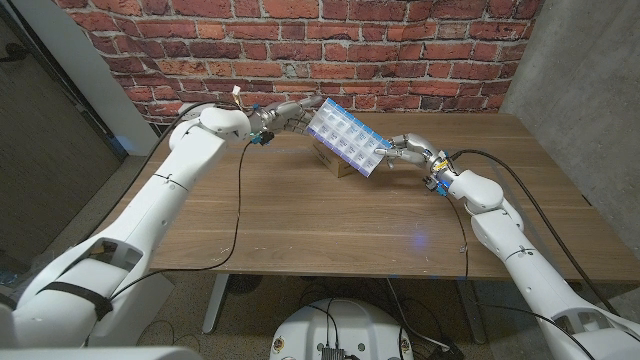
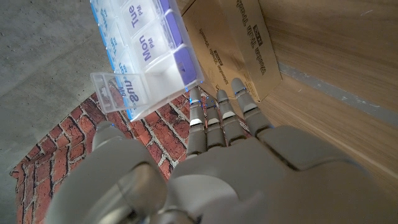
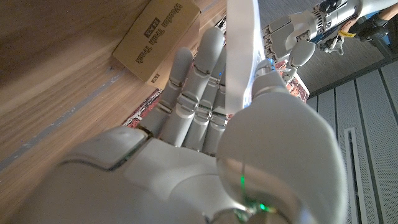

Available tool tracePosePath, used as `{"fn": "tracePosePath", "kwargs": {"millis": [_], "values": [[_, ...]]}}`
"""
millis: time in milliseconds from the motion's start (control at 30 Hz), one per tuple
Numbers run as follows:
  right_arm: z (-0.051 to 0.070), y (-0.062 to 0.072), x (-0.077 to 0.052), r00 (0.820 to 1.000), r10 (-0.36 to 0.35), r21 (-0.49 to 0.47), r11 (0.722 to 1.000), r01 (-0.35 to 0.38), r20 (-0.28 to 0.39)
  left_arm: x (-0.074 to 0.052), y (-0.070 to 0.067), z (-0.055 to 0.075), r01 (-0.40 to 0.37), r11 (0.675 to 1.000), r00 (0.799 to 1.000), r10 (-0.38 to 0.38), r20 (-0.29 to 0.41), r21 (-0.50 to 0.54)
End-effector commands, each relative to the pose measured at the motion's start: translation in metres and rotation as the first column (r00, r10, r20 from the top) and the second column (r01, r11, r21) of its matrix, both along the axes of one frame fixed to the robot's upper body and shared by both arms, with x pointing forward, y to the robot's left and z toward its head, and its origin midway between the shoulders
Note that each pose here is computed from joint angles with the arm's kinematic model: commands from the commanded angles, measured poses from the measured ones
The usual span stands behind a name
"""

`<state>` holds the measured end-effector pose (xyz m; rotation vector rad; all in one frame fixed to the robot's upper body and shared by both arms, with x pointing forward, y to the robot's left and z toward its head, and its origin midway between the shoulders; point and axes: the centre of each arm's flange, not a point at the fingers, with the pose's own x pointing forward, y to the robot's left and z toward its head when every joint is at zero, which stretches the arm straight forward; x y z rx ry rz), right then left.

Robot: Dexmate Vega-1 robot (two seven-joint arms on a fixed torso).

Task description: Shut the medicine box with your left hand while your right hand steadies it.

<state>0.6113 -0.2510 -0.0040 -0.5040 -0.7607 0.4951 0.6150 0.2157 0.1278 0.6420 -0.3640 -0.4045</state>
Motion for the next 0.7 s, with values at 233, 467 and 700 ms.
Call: {"fn": "tracePosePath", "kwargs": {"millis": [233,467,700], "values": [[-0.0041,0.0013,0.0008,1.0,-0.016,0.005,1.0,0.016,-0.002,-0.0113,-0.014,0.0151,-0.003,0.992,1.0,0.002,0.008,0.122],[-0.002,-0.0006,-0.0026,0.999,-0.025,0.041,0.999,0.024,0.02,-0.0146,-0.0167,0.0152,0.032,0.99,0.999,-0.031,-0.007,0.136],[-0.0003,-0.0063,-0.0064,0.999,-0.037,0.077,0.996,0.034,0.037,-0.015,-0.0153,0.0116,0.058,0.991,0.998,-0.054,-0.033,0.122]]}}
